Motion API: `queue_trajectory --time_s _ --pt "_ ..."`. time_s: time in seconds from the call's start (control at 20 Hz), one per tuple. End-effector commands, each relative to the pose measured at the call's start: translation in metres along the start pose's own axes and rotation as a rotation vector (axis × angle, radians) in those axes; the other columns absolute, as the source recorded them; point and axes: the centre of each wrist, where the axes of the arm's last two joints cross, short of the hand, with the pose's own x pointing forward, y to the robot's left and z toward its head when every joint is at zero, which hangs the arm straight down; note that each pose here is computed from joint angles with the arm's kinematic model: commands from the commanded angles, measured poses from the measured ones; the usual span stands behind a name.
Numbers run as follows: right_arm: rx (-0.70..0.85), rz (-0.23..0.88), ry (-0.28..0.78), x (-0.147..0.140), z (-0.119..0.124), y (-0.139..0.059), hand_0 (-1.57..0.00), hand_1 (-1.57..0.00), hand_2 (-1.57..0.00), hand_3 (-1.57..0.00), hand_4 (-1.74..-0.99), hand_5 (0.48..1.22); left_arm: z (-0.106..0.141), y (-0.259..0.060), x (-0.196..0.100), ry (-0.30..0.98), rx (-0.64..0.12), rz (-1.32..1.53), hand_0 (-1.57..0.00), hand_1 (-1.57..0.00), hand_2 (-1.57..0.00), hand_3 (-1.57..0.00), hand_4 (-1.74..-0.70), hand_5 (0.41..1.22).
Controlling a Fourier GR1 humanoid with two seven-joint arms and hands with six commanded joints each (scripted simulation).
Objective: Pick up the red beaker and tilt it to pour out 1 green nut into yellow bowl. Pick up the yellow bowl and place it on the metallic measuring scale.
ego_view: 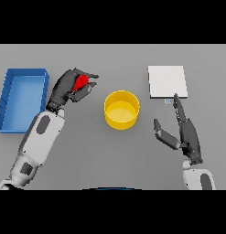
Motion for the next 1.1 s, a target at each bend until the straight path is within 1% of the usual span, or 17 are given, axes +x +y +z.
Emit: queue_trajectory --time_s 0.0,0.1,0.2,0.25,0.35,0.4,0.45,0.55,0.65,0.7,0.8,0.85,0.9,1.0,1.05 --pt "0.0 0.001 0.005 0.0 0.001 -0.001 0.0 0.0 0.0 0.0 -1.243 0.7 -0.001 0.0 0.002 0.002 -0.011 -0.02 -1.56 -1.56 -1.56 -1.56 -1.73 1.115" --pt "-0.001 0.01 0.002 0.001 0.004 -0.003 0.0 0.0 0.0 0.0 -1.243 0.71 -0.005 0.0 0.005 0.01 -0.021 -0.045 -1.56 -1.56 -1.56 -1.56 -1.73 1.113" --pt "0.007 0.006 0.01 0.001 0.005 -0.001 0.0 0.0 0.0 0.0 -1.251 0.714 -0.008 -0.002 0.012 -0.021 -0.064 -0.179 -1.57 -1.57 -1.57 -1.57 -1.74 1.112" --pt "0.002 0.009 -0.003 0.003 0.005 -0.003 0.0 0.0 0.0 0.0 -1.254 0.717 -0.013 -0.002 0.017 -0.026 -0.09 -0.27 -1.57 -1.57 -1.57 -1.57 -1.74 1.112" --pt "0.007 -0.005 0.01 0.0 0.003 -0.001 0.0 0.0 0.0 0.0 -1.266 0.72 -0.02 -0.007 0.026 -0.072 -0.147 -0.451 -1.57 -1.57 -1.57 -1.57 -1.74 1.137" --pt "0.004 -0.009 -0.002 0.003 0.002 0.0 0.0 0.0 0.0 0.0 -1.267 0.72 -0.024 -0.008 0.033 -0.096 -0.174 -0.535 -1.57 -1.57 -1.57 -1.57 -1.74 1.134" --pt "0.005 -0.008 -0.001 0.002 0.003 -0.002 0.0 0.0 0.0 0.0 -1.267 0.721 -0.029 -0.008 0.036 -0.106 -0.193 -0.612 -1.57 -1.57 -1.57 -1.57 -1.74 1.152" --pt "0.008 -0.015 0.011 -0.001 0.004 0.002 0.0 0.0 0.0 0.0 -1.268 0.722 -0.036 -0.015 0.043 -0.135 -0.24 -0.731 -1.57 -1.57 -1.57 -1.57 -1.74 1.177" --pt "0.004 -0.012 0.0 -0.002 0.006 -0.003 0.0 0.0 0.0 0.0 -1.264 0.717 -0.044 -0.014 0.049 -0.162 -0.292 -0.863 -1.57 -1.57 -1.57 -1.57 -1.74 1.193" --pt "0.009 -0.015 -0.015 -0.002 0.006 0.0 0.0 0.0 0.0 0.0 -1.261 0.715 -0.048 -0.017 0.054 -0.18 -0.327 -0.913 -1.57 -1.57 -1.57 -1.57 -1.69 1.198" --pt "-0.001 -0.021 0.002 -0.003 0.003 -0.002 0.0 0.0 0.0 0.0 -1.258 0.697 -0.054 -0.02 0.06 -0.205 -0.394 -1.038 -1.57 -1.57 -1.57 -1.57 -1.61 1.206" --pt "0.001 -0.019 0.002 -0.004 0.003 0.003 0.0 0.0 0.0 0.0 -1.253 0.688 -0.056 -0.024 0.065 -0.204 -0.426 -1.106 -1.57 -1.57 -1.57 -1.57 -1.64 1.209" --pt "-0.016 -0.014 0.001 -0.003 0.001 -0.001 0.0 0.0 0.0 0.0 -1.245 0.679 -0.059 -0.024 0.068 -0.211 -0.46 -1.157 -1.57 -1.57 -1.57 -1.57 -1.66 1.212" --pt "-0.015 -0.039 0.001 -0.003 0.0 0.002 0.0 0.0 0.0 0.0 -1.225 0.663 -0.061 -0.034 0.077 -0.233 -0.525 -1.221 -1.57 -1.57 -1.57 -1.57 -1.68 1.215" --pt "-0.024 -0.038 0.007 -0.002 0.0 0.002 0.0 0.0 0.0 0.0 -1.22 0.657 -0.065 -0.033 0.083 -0.245 -0.536 -1.263 -1.57 -1.57 -1.57 -1.57 -1.69 1.216"
